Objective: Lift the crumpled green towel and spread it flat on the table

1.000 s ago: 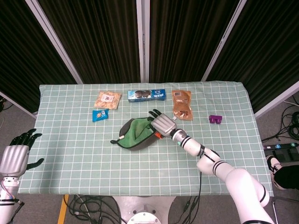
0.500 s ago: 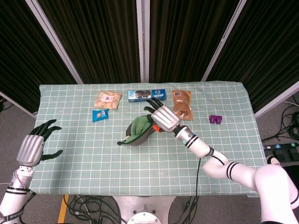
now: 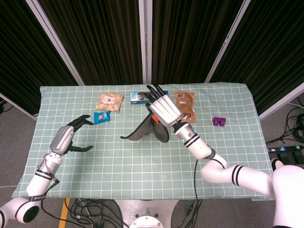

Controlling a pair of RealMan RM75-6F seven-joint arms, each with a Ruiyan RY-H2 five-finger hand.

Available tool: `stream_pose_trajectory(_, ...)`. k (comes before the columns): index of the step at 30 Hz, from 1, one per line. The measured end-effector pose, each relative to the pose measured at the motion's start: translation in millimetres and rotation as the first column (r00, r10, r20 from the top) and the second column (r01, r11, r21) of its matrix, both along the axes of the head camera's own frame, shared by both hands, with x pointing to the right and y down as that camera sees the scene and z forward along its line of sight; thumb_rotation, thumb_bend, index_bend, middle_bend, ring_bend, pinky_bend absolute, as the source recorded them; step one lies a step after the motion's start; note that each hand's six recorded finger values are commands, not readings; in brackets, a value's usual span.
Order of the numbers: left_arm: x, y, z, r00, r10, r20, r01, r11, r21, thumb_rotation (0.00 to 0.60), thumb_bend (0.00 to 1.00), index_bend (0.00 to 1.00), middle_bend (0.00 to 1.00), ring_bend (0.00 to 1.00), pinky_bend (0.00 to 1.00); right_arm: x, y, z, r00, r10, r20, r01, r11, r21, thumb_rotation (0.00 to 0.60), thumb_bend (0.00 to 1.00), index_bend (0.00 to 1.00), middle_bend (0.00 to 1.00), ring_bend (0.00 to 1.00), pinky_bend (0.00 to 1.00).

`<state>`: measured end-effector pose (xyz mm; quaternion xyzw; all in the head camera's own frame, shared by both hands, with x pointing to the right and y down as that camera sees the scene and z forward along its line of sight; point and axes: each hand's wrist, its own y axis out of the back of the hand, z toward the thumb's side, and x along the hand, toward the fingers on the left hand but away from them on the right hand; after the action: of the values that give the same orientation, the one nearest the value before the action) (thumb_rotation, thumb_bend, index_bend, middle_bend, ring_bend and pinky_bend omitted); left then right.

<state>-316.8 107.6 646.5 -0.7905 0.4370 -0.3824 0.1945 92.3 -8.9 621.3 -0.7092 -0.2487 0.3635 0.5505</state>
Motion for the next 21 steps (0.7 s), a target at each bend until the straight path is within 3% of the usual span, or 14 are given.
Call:
stream_pose_trajectory(12, 67, -14, 45, 0.997, 0.060, -0.058, -0.067, 0.990, -0.124, 0.600, 0.01, 0.29, 0.21, 0.21, 0.28, -32, -11, -12, 0.999, 0.039, -0.003, -0.039, 0.999, 0.021, 0.600, 0.33, 0.65, 0.22, 0.00, 0.00)
stream_pose_trajectory(21, 78, -23, 73, 0.999, 0.030, 0.026, -0.028, 0.995, -0.101, 0.600, 0.01, 0.28, 0.20, 0.21, 0.29, -36, -12, -11, 0.999, 0.046, -0.003, -0.046, 0.999, 0.010, 0.587, 0.33, 0.65, 0.22, 0.00, 0.00)
